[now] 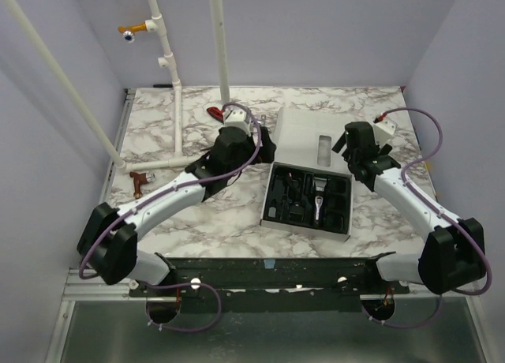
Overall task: Sort the hair-cutting tools
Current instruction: Adjust the storage box at the center of the board, then close the storage box at the center of the board.
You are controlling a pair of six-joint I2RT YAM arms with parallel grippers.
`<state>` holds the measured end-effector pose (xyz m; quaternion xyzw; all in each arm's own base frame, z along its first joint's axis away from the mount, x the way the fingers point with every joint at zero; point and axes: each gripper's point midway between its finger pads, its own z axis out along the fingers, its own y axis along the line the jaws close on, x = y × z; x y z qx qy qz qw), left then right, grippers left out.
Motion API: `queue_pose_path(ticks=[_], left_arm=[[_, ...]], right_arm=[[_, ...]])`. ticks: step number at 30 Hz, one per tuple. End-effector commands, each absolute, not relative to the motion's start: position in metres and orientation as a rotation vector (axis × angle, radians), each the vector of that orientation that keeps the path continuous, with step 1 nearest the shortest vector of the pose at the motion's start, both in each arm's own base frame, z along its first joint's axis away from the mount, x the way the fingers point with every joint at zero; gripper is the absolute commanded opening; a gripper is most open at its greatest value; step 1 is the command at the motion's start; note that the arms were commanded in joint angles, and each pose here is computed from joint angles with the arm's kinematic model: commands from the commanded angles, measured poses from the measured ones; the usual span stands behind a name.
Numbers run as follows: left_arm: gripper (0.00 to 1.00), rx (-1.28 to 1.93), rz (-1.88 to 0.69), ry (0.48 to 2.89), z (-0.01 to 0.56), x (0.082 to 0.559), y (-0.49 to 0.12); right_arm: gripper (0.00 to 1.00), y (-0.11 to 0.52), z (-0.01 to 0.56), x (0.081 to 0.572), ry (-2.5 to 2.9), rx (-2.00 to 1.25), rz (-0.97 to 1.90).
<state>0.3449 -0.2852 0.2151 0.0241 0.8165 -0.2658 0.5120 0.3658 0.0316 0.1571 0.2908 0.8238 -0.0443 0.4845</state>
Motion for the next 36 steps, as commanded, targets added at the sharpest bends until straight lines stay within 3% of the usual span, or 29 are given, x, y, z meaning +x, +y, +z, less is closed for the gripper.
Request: queue_pose_path(ticks=[1,10,14,28,36], left_arm=[[0.97,0.189,-0.541,2.077,0.191,0.372,-0.309],[0.97,0.223,-0.450,2.133,0.171,0.417,-0.329],[0.97,0.233,-0.428,2.155,0.163,0.428,-0.332],[0.97,0.212,-0.516,2.121,0.174,0.423,-0.334],[0.98,0.180,-0.503,2.111,0.176,0.421,-0.327]], right_arm=[[0.90,0.019,0.169,0.397,1.928,0.719,-0.169],[0.88,-0.003,0.123,0.423,2.031,0.719,-0.315],[0.81,-0.001,0.107,0.427,2.081,0.704,-0.314],[0.01,0.016,0.126,0.417,2.036,0.688,-0.118],[0.01,0.013,0.159,0.380,1.865,0.676,0.009]])
